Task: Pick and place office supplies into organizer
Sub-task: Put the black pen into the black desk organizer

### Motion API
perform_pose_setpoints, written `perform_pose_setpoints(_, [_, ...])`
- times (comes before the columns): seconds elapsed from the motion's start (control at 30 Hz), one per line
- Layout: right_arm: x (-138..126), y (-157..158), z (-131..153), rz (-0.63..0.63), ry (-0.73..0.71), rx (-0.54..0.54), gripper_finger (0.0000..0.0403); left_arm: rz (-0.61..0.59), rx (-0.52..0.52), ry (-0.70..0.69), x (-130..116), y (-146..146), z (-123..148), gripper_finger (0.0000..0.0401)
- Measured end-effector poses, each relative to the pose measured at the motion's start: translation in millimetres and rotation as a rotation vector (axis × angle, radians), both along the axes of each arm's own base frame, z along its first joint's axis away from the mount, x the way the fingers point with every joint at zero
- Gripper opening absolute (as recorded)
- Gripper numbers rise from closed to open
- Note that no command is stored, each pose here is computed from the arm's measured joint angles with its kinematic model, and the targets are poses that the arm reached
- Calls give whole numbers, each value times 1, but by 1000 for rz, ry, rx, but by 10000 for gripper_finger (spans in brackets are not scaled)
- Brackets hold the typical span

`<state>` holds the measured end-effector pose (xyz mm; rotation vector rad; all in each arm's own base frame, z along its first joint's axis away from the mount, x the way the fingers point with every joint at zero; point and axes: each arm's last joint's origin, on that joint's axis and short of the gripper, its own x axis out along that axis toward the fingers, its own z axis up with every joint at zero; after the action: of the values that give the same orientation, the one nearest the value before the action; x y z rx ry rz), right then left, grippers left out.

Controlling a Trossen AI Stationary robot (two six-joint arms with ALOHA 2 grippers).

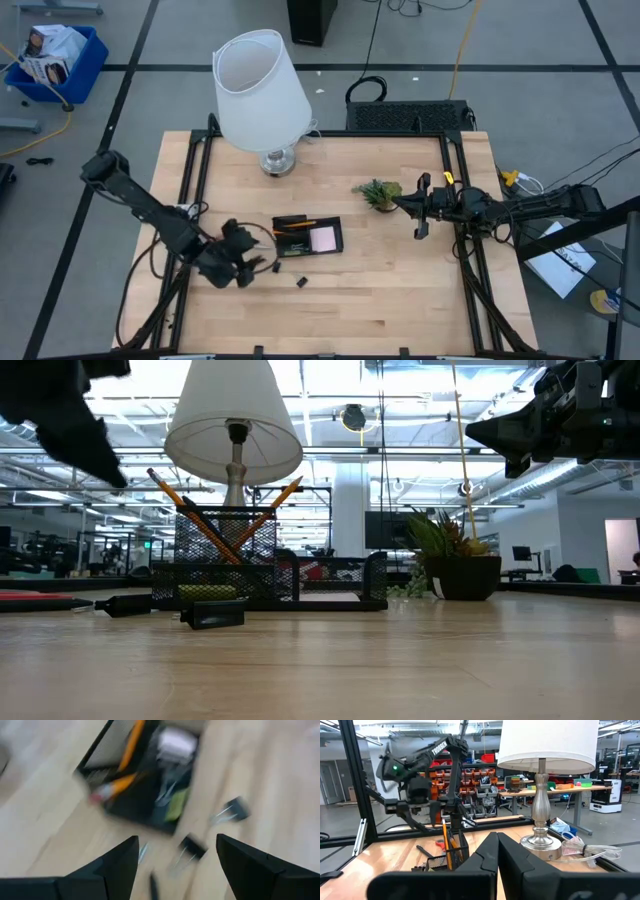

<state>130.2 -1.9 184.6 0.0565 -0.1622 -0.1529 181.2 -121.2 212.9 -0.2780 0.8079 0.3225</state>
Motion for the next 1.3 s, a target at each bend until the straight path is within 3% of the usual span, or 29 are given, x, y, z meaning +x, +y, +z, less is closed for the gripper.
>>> perform_pose_setpoints(0.13, [0, 0, 0, 0, 0, 0, 0, 113, -76, 149, 5, 1, 1, 271])
perform_pose_setpoints(0.27, [0, 0, 0, 0, 0, 0, 0, 262, -113, 354, 9, 7, -17, 271])
perform_pose_setpoints(0.4, [0, 0, 0, 0, 0, 0, 0, 333, -170, 477, 22, 9, -38, 271])
perform_pose_setpoints(0.7, [0, 0, 0, 0, 0, 0, 0, 312, -211, 571, 45, 7, -72, 271])
perform_pose_setpoints(1.07, [0, 0, 0, 0, 1, 0, 0, 276, -183, 546, 45, -1, -76, 270])
perform_pose_setpoints(1.3, [0, 0, 0, 0, 2, 0, 0, 278, -226, 533, 47, -2, -76, 217])
